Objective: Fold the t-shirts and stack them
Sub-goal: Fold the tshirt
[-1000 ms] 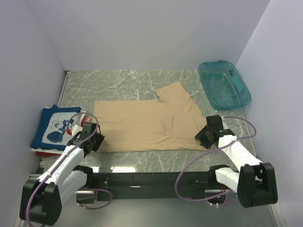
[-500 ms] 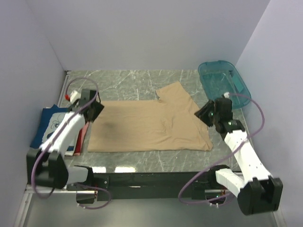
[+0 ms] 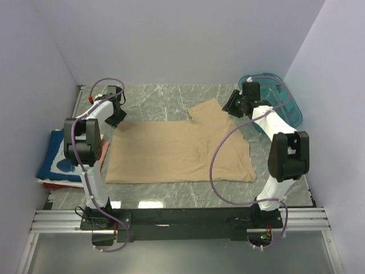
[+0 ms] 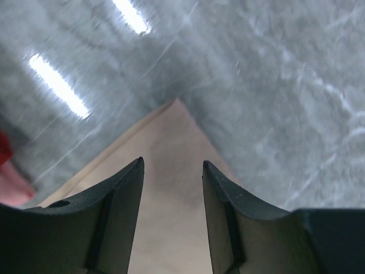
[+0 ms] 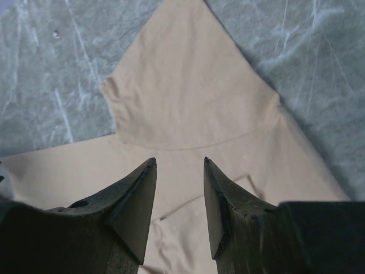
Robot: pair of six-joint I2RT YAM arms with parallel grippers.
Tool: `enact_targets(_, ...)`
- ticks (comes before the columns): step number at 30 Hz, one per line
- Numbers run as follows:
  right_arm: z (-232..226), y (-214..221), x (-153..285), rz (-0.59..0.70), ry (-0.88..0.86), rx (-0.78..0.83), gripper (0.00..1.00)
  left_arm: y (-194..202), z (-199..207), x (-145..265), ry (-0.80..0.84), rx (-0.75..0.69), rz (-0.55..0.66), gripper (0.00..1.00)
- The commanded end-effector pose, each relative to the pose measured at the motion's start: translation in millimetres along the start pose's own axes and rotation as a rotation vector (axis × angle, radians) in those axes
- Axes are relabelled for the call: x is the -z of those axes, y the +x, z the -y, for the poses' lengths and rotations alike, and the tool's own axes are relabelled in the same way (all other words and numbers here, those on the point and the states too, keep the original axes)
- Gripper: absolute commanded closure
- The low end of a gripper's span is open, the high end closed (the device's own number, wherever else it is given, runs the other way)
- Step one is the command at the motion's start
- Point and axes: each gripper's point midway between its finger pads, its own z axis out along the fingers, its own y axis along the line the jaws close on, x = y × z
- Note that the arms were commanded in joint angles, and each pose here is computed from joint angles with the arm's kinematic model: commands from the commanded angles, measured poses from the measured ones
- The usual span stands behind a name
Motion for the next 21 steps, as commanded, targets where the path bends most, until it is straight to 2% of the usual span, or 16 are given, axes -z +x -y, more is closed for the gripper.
enact_targets(1, -13.8, -26.8, -8.0, 0.062, -0.033, 0.067, 0.54, -17.7, 8.6, -2.2, -0.034, -0.001, 0.049, 0.49)
enact_targets(13, -8.4, -17.2, -53.5, 0.009, -0.033, 0.072, 0.55, -14.6, 2.7, -36.7, -0.132, -0.011, 0.071, 0.51)
enact_targets(21, -2.0, -15.0, -83.9, -0.019, -0.018, 0.093, 0.56, -4.5, -8.4, -47.8, -0.168, -0.02, 0.06, 0.59)
